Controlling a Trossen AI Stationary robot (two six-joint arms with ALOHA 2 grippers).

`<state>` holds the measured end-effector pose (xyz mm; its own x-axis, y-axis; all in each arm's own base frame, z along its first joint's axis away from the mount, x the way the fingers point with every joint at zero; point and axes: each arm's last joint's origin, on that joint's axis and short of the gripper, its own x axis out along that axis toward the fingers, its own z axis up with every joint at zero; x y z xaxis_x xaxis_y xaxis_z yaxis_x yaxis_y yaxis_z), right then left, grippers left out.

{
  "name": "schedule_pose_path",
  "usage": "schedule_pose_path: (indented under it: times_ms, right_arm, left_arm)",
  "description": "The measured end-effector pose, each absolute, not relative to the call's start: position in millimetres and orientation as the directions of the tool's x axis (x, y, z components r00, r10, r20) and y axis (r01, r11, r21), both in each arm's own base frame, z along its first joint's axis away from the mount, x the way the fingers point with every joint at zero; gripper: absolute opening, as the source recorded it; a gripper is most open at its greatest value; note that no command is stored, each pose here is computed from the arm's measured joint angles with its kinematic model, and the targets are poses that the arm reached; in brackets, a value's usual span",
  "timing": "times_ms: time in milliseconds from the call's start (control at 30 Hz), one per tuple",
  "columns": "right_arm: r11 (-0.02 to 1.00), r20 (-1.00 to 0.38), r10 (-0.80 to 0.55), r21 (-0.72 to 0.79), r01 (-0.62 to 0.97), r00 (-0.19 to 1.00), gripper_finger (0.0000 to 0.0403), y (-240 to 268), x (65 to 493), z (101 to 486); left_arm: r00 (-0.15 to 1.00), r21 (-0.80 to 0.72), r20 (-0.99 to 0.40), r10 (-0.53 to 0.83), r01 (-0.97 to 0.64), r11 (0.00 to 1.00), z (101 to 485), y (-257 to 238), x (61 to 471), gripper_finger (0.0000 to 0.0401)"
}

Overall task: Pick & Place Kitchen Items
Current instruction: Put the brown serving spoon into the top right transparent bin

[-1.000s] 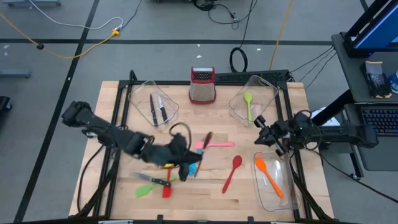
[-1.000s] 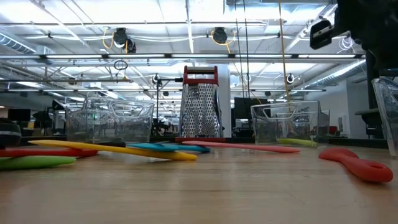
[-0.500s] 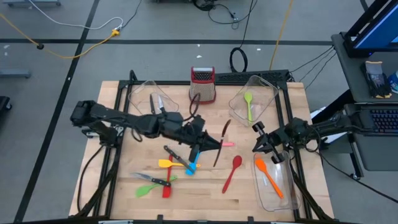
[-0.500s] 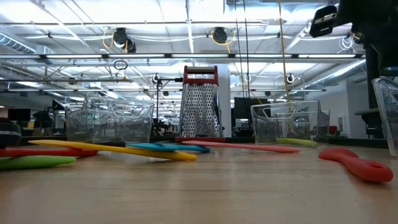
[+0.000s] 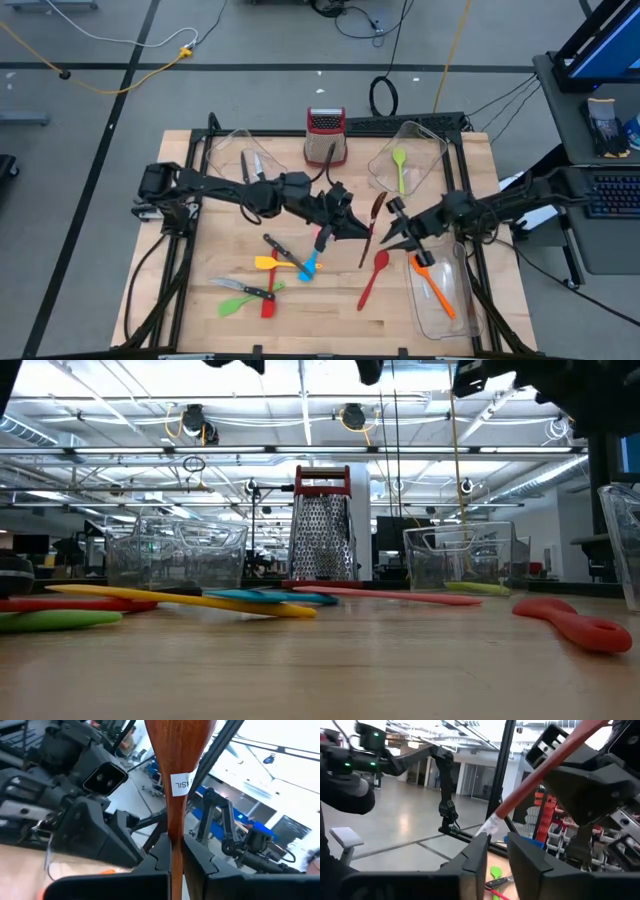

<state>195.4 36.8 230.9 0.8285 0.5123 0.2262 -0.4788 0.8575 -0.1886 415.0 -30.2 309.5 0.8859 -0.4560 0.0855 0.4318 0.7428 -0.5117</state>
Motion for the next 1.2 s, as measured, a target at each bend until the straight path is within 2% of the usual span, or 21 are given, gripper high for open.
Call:
schedule_pose_path:
  times_ms: [333,533,767,1200]
  right_arm:
    - [0.858,0.169,0.513,-0.126,-0.498,0.842,0.0183,40,222,227]
    - [0.85,0.167,0.526,-0.1,-0.517,0.834,0.0225,44,236,232]
    - [0.836,0.161,0.549,-0.089,-0.542,0.82,0.0242,51,239,232]
    - [0.828,0.21,0.556,-0.055,-0.559,0.804,0.0238,53,237,237]
  left_arm:
    - [0.853,-0.48,0.099,-0.513,0.492,0.726,304,-30,418,0.001]
    - [0.854,-0.471,0.096,-0.512,0.492,0.732,304,-30,419,0.0014]
    - [0.855,-0.46,0.074,-0.513,0.486,0.743,301,-29,419,0.001]
    - [0.86,-0.457,0.049,-0.508,0.472,0.754,299,-29,419,0.0013]
